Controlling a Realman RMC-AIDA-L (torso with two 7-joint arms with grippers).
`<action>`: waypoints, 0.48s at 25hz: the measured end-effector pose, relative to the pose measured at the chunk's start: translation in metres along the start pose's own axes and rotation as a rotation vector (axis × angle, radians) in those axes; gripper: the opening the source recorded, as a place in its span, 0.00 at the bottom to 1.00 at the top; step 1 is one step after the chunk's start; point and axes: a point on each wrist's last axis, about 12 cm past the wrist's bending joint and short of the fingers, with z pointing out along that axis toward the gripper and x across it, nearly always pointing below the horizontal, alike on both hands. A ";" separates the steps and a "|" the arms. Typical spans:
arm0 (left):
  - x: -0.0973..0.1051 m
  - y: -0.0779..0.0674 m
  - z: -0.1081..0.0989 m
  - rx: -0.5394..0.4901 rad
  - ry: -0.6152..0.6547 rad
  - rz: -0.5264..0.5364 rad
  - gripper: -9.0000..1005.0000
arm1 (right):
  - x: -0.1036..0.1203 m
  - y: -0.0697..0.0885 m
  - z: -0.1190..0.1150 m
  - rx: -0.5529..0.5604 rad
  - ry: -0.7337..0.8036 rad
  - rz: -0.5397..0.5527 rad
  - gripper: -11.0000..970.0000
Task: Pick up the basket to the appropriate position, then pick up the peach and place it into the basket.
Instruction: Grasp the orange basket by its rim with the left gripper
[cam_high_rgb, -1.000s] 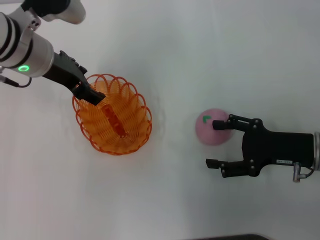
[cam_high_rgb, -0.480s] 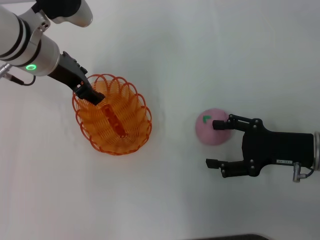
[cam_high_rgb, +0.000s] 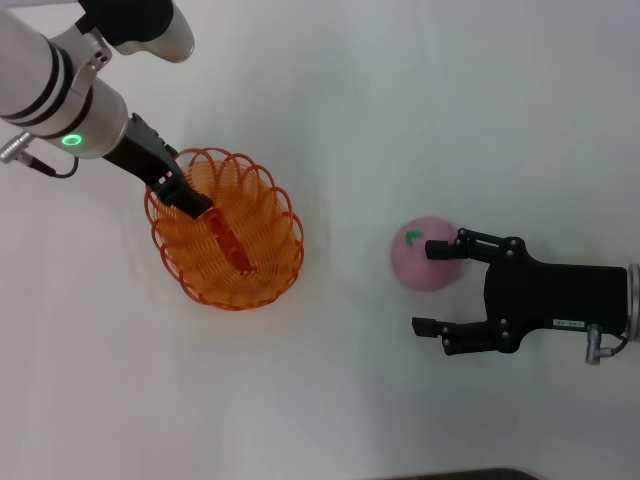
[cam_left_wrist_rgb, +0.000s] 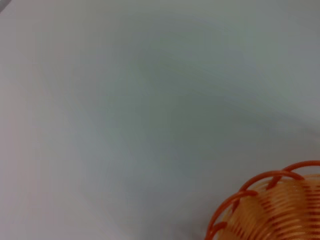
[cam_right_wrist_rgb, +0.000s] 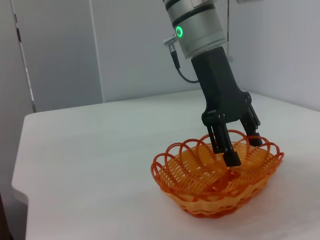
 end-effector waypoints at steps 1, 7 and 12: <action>0.000 0.000 0.000 -0.001 -0.002 -0.002 0.82 | 0.000 0.000 0.000 0.000 0.000 0.000 0.97; -0.002 0.004 -0.003 -0.020 -0.018 -0.044 0.73 | 0.000 0.000 0.000 0.001 0.001 0.000 0.97; 0.001 0.004 -0.002 -0.025 0.006 -0.040 0.57 | 0.000 0.000 0.000 0.001 0.001 0.000 0.97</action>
